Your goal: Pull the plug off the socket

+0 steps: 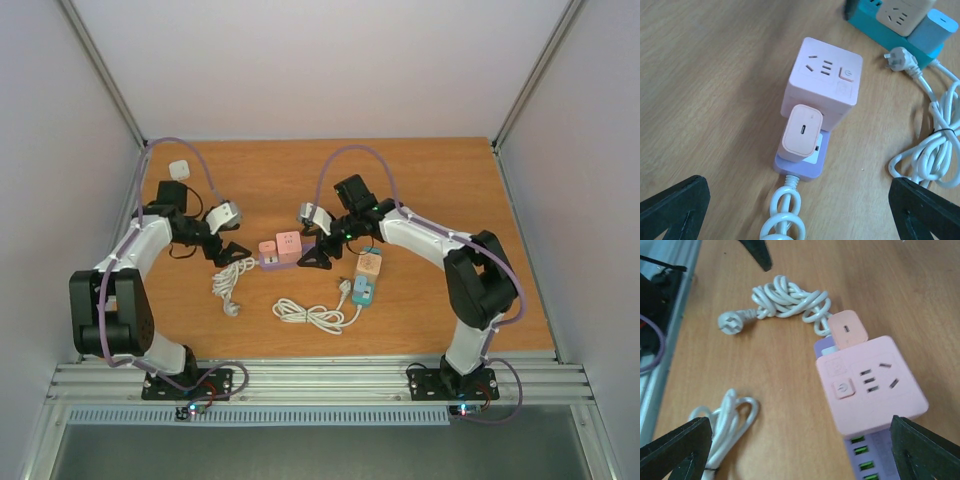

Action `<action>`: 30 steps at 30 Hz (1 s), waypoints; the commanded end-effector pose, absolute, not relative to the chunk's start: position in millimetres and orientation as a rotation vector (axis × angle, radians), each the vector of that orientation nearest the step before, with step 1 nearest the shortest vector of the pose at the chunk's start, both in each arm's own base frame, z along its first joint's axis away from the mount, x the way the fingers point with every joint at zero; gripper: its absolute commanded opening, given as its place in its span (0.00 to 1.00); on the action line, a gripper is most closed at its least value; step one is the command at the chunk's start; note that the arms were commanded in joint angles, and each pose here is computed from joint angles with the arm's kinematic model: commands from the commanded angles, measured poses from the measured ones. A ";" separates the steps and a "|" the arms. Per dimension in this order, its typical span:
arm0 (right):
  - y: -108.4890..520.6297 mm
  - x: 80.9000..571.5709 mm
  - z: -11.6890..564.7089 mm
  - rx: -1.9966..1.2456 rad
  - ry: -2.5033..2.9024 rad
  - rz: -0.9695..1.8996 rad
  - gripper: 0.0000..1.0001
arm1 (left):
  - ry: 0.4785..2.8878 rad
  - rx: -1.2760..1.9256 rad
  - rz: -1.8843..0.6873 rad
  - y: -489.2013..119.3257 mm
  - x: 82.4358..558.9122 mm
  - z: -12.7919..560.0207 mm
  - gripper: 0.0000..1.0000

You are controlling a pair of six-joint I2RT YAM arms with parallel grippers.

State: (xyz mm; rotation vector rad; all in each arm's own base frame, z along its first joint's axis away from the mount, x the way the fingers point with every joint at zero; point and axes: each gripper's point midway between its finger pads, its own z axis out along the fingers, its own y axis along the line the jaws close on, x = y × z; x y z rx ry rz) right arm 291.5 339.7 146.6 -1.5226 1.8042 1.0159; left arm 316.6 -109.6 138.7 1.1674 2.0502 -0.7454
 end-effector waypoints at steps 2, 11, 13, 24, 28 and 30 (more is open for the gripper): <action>357.8 321.2 144.7 -1.623 1.671 0.860 0.98 | 1.863 1.305 -0.696 -117.3 314.3 143.0 0.99; 373.4 331.2 123.4 -1.759 1.577 0.828 0.98 | 1.836 1.384 -0.641 -114.2 306.6 124.2 0.96; 376.4 325.9 117.8 -1.791 1.569 0.850 0.98 | 1.826 1.385 -0.634 -114.3 306.2 122.8 0.95; 387.2 338.1 84.4 -1.825 1.613 0.815 0.89 | 1.800 1.417 -0.591 -115.0 304.2 109.5 0.84; 387.0 336.4 80.1 -1.825 1.618 0.823 0.73 | 1.775 1.434 -0.584 -117.0 302.8 107.2 0.77; 386.5 333.4 80.5 -1.819 1.615 0.837 0.64 | 1.753 1.455 -0.575 -119.6 301.2 106.1 0.74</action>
